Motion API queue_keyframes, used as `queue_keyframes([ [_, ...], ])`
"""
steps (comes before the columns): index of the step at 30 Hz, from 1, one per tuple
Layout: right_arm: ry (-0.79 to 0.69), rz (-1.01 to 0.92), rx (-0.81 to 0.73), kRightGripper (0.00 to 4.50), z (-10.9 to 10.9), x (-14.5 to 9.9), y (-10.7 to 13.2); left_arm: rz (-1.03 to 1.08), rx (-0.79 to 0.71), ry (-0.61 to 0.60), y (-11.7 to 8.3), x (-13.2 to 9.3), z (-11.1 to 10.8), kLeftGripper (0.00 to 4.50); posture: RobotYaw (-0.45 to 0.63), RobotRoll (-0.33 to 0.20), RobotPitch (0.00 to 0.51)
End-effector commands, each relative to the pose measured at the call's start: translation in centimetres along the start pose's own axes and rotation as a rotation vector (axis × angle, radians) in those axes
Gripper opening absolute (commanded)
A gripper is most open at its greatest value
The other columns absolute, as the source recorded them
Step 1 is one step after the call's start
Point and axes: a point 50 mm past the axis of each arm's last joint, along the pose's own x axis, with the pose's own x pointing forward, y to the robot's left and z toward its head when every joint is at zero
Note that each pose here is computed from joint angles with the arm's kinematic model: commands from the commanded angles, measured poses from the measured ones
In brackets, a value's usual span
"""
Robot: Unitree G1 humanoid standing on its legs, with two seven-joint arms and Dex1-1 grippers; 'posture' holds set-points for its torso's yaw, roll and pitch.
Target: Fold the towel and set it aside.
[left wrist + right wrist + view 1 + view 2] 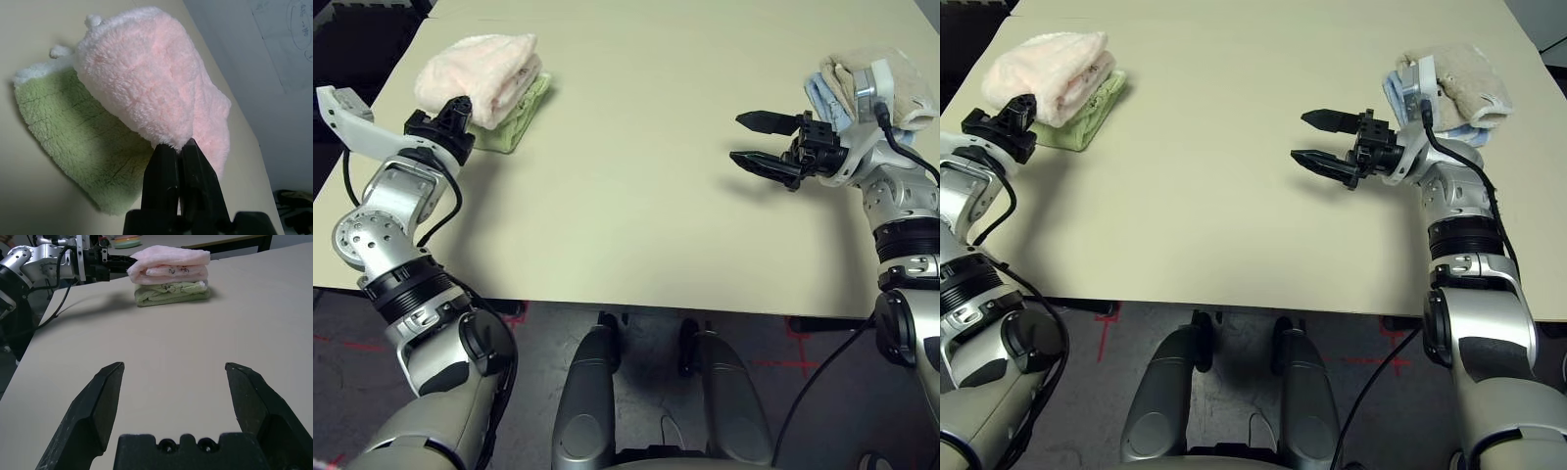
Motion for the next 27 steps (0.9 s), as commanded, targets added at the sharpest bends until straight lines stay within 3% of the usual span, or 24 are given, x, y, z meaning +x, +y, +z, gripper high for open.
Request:
queue_keyframes([
  [1,0.006,0.006,-0.011,4.50,0.1,-0.1,0.0,0.064,0.010,0.030,1.2,-0.5,-1.0,0.01,0.07,0.000,0.303],
  [6,0.009,0.005,-0.012,4.50,0.1,-0.2,0.0,0.115,-0.004,0.014,2.0,-0.7,-1.1,0.01,0.07,0.000,0.302],
  [9,0.009,0.003,-0.011,4.50,0.1,-0.3,0.0,0.128,-0.066,-0.019,1.6,-0.6,-0.8,0.74,0.06,0.000,0.300],
  [15,0.006,0.001,-0.011,4.50,0.0,-0.3,0.0,0.086,-0.255,-0.089,-0.4,-1.3,0.4,3.05,0.07,0.000,0.303],
  [18,0.004,0.002,-0.008,4.50,-0.1,-0.2,0.0,0.058,-0.288,-0.065,-0.9,-2.1,0.7,4.26,0.07,0.000,0.304],
  [19,0.004,0.003,-0.008,4.50,-0.1,-0.2,0.1,0.044,-0.298,-0.054,-1.2,-2.5,0.7,4.47,0.06,0.000,0.305],
  [21,0.003,0.005,-0.008,4.50,-0.2,-0.2,0.1,0.041,-0.296,-0.024,-1.4,-3.4,1.0,4.47,0.07,0.000,0.308],
  [24,0.007,0.009,-0.011,4.50,-0.2,-0.2,0.1,0.082,-0.149,0.146,-0.8,-5.1,1.2,4.47,0.07,0.000,0.309],
  [27,0.006,0.007,-0.010,4.50,-0.2,-0.2,0.1,0.078,0.211,0.294,-0.8,-6.0,2.2,4.47,0.08,0.000,0.311],
])
